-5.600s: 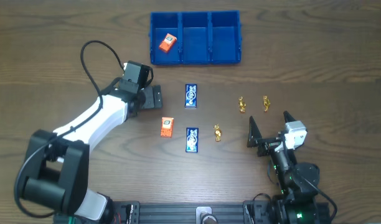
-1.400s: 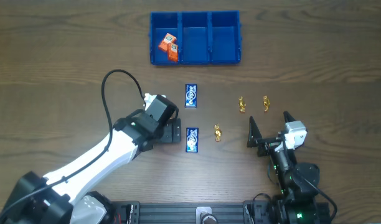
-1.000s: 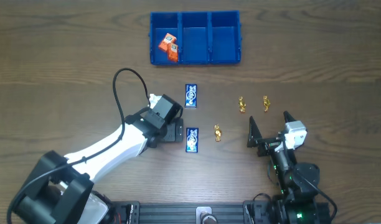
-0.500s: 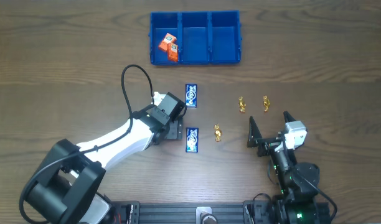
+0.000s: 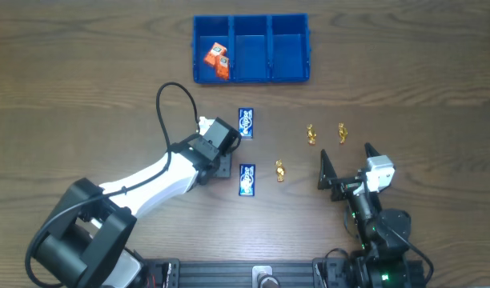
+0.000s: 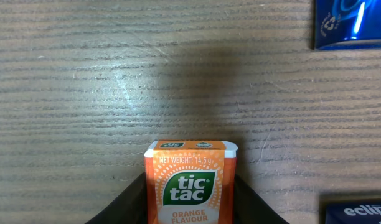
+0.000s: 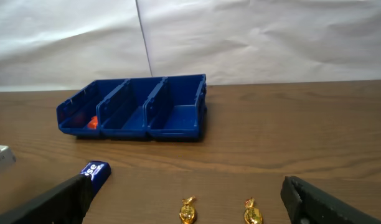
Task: Sort Candies Into Trays
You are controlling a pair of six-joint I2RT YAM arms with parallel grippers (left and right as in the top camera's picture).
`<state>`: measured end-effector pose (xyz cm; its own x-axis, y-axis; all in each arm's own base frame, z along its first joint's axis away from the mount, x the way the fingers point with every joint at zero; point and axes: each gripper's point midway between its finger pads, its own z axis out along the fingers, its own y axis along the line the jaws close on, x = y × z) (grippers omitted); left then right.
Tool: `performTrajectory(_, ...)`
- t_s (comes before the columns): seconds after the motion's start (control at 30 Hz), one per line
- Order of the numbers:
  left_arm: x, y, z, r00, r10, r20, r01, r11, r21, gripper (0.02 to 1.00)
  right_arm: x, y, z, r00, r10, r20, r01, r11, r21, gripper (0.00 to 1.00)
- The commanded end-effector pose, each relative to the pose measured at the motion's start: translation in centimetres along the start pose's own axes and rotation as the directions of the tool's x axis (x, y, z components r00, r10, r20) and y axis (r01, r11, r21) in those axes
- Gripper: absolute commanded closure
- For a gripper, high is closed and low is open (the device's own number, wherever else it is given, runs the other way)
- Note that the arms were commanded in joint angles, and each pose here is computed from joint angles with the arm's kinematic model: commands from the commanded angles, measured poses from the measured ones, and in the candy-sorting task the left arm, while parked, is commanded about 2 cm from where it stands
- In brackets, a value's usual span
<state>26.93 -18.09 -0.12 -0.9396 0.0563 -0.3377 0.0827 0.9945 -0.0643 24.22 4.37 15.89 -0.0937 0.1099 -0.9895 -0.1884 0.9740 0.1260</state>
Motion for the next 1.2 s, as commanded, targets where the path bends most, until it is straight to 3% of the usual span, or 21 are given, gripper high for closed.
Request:
performTrajectory(0.03,-3.1,-1.1,-2.5,0.997,-0.036,0.073,0.033,0.999,0.033,0.665,0.1,0.0,0.0,1.0,0.004,0.0,-0.004,1.0,0.003,0.001)
performTrajectory(0.23,-11.6,-0.9,-10.2,0.966,-0.051,0.253,0.056,0.998,-0.015,0.682,0.1,0.0,0.0,1.0,0.004,0.0,-0.004,1.0,0.003,0.003)
performTrajectory(0.37,-20.0,-0.3,-16.3,0.915,-0.035,0.403,0.059,0.997,-0.046,0.678,0.1,0.0,0.0,1.0,0.004,0.0,-0.004,1.0,0.003,0.003)
performTrajectory(0.47,-24.2,0.1,-17.4,0.896,-0.027,0.444,0.056,0.997,-0.053,0.678,0.1,0.0,0.0,1.0,0.004,0.0,-0.004,1.0,0.003,0.003)
performTrajectory(0.7,-30.2,0.9,-12.1,0.918,-0.064,0.391,0.084,0.996,-0.034,0.667,0.1,0.0,0.0,1.0,0.004,0.0,-0.004,1.0,0.003,0.003)
performTrajectory(0.93,-30.4,1.3,-5.7,0.945,-0.094,0.312,0.096,0.995,0.009,0.652,0.1,0.0,0.0,1.0,0.004,0.0,-0.004,1.0,0.003,0.003)
performTrajectory(1.2,-30.1,1.3,-4.1,0.953,-0.091,0.289,0.094,0.996,0.002,0.641,0.1,0.0,0.0,1.0,0.004,0.0,-0.004,1.0,0.003,0.003)
